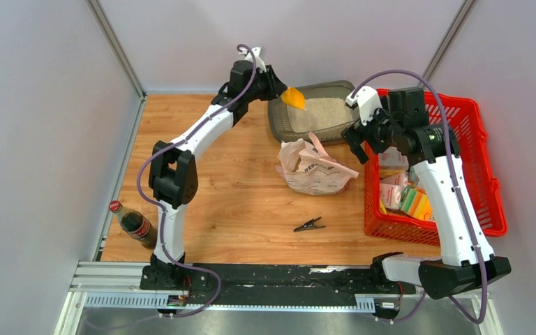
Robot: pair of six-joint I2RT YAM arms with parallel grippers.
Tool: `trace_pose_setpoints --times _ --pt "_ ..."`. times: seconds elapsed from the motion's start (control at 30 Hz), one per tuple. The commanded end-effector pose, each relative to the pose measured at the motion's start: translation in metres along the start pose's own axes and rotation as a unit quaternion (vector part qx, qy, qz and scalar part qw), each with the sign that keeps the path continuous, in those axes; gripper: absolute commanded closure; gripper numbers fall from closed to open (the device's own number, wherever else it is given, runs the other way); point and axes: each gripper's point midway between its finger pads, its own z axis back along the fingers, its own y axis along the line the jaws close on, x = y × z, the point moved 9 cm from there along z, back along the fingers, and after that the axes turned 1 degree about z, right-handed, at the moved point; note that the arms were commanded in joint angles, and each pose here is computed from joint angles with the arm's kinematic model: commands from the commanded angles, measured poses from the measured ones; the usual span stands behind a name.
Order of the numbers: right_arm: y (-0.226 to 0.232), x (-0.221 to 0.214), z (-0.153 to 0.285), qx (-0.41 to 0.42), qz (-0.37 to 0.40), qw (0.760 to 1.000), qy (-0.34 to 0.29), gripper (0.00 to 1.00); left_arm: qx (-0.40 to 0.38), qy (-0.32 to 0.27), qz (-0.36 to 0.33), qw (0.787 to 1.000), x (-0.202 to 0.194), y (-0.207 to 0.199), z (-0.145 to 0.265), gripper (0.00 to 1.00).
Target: Fill the litter box with clean litter
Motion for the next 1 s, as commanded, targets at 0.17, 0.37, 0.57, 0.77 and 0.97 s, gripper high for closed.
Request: trace_pose_setpoints --times 0.17,0.37,0.57,0.77,0.97 --pt "-0.004 0.009 0.01 -0.016 0.03 0.998 -0.05 0.0 -0.017 -0.051 -0.296 0.954 0.049 -0.03 0.026 1.0" --pt "-0.005 0.01 0.009 -0.029 0.024 0.997 -0.061 0.0 -0.036 -0.097 -0.28 0.954 0.088 -0.077 0.105 1.0" --pt "-0.001 0.004 0.012 -0.031 0.022 0.997 -0.06 0.0 -0.058 -0.076 -0.18 0.979 0.075 -0.096 0.214 1.0" --pt "0.0 -0.001 0.008 -0.04 0.005 0.997 -0.061 0.0 -0.124 -0.002 -0.096 0.988 0.026 -0.093 0.269 1.0" --pt "0.001 0.002 0.006 -0.034 -0.001 0.997 -0.066 0.0 -0.136 0.04 -0.07 0.987 0.006 -0.082 0.251 1.0"
